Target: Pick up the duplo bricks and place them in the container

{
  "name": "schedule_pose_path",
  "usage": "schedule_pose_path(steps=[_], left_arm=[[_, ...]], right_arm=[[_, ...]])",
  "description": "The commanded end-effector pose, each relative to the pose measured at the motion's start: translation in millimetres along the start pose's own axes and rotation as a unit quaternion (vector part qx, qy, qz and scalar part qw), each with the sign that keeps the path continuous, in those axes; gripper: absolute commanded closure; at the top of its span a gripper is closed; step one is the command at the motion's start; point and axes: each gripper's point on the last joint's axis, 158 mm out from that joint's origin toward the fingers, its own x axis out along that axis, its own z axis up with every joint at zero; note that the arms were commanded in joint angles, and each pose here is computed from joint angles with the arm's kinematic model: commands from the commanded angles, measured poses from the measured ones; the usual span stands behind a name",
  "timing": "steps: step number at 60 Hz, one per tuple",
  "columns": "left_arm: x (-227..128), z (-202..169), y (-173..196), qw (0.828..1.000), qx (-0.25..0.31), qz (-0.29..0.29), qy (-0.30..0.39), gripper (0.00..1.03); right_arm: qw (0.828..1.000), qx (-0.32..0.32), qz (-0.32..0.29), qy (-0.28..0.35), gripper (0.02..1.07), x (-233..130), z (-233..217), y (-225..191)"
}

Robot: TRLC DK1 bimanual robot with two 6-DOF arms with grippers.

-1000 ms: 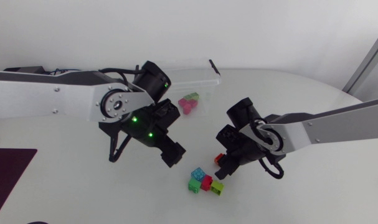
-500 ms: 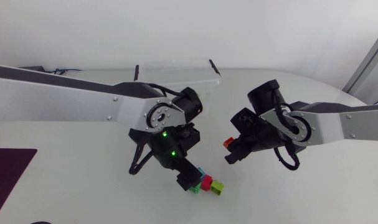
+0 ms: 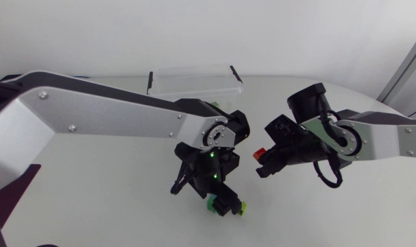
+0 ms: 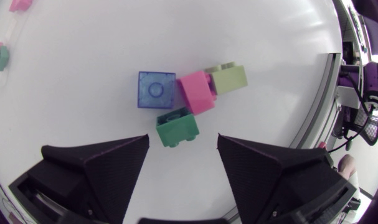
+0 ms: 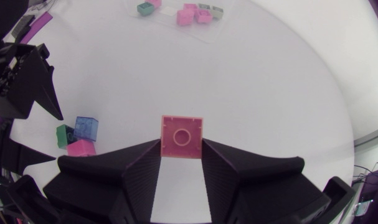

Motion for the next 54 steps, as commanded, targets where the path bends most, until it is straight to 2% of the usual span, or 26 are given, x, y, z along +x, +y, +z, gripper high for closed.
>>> schedule_pose_path(steps=[1, 12, 19, 28, 37, 40, 48, 54], left_arm=[[3, 2, -1, 1.000, -0.017, -0.002, 0.010, 0.28], [12, 4, -1, 1.000, -0.021, -0.002, 0.019, 0.28], [17, 4, 0, 0.999, -0.024, -0.002, 0.024, 0.44], [22, 1, 1, 0.999, -0.025, -0.001, 0.032, 0.45], [30, 2, 2, 0.999, -0.026, -0.001, 0.033, 0.70], [32, 2, 3, 0.999, -0.027, -0.001, 0.034, 0.86], [29, -6, 3, 0.999, -0.024, 0.000, 0.039, 0.88], [12, -13, 8, 0.999, -0.026, -0.001, 0.030, 0.89]], right_arm=[[1.000, 0.002, 0.005, 0.017, 0.76, 0, -16, 1], [1.000, 0.014, 0.002, 0.000, 0.76, -10, -6, -11], [0.999, 0.029, -0.009, -0.025, 0.76, -27, 9, -30], [0.998, 0.041, -0.021, -0.052, 0.76, -50, 25, -49], [0.995, 0.055, -0.020, -0.079, 0.76, -64, 37, -61], [0.994, 0.056, -0.022, -0.088, 0.75, -67, 41, -64], [0.991, 0.055, -0.026, -0.121, 0.75, -76, 58, -66], [0.987, 0.053, -0.028, -0.148, 0.75, -83, 79, -67]])
